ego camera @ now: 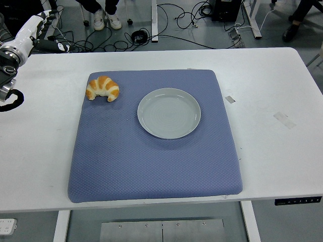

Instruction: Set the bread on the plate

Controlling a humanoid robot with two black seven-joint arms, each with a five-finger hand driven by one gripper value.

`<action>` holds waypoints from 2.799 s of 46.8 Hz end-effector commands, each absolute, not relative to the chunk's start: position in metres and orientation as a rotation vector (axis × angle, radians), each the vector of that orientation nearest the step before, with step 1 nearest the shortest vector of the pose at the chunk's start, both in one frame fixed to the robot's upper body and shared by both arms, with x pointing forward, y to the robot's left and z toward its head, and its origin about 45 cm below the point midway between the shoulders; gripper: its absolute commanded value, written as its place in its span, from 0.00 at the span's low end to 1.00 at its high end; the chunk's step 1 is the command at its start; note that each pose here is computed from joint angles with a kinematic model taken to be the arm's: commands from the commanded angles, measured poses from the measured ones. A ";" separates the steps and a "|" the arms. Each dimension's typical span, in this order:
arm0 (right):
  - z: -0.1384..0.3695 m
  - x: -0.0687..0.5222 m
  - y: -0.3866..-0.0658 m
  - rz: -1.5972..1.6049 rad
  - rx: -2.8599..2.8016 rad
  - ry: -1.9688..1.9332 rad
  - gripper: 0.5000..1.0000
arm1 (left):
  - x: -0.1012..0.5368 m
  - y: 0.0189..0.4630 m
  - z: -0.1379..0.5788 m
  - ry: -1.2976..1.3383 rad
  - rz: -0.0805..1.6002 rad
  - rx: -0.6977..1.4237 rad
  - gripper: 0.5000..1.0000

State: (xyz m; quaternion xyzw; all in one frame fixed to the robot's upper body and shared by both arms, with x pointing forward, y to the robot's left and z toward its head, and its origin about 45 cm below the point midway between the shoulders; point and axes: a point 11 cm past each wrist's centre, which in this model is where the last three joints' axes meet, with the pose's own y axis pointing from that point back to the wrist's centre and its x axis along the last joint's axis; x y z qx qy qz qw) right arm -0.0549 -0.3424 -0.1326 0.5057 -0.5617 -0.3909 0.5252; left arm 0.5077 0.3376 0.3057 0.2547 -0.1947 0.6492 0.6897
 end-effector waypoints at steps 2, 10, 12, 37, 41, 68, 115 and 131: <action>-0.133 -0.055 -0.342 -0.936 1.211 -1.343 1.00 | 0.507 0.338 0.303 -0.429 1.453 0.573 0.95; -0.133 -0.055 -0.342 -0.936 1.211 -1.343 1.00 | 0.508 0.330 0.301 -0.422 1.444 0.559 0.95; -0.133 -0.055 -0.342 -0.935 1.210 -1.344 1.00 | 0.508 0.327 0.300 -0.420 1.439 0.555 0.95; -0.133 -0.055 -0.342 -0.935 1.210 -1.344 1.00 | 0.512 0.322 0.304 -0.387 1.448 0.624 0.95; -0.133 -0.055 -0.342 -0.935 1.210 -1.344 1.00 | 0.512 0.320 0.307 -0.396 1.440 0.622 0.95; -0.133 -0.055 -0.342 -0.935 1.210 -1.344 1.00 | 0.505 0.281 0.303 -0.584 1.254 0.744 0.95; -0.133 -0.055 -0.342 -0.935 1.210 -1.344 1.00 | 0.479 0.261 0.254 -0.717 1.102 0.942 0.94; -0.133 -0.055 -0.342 -0.936 1.211 -1.343 1.00 | 0.472 0.258 0.244 -0.743 1.054 0.988 0.94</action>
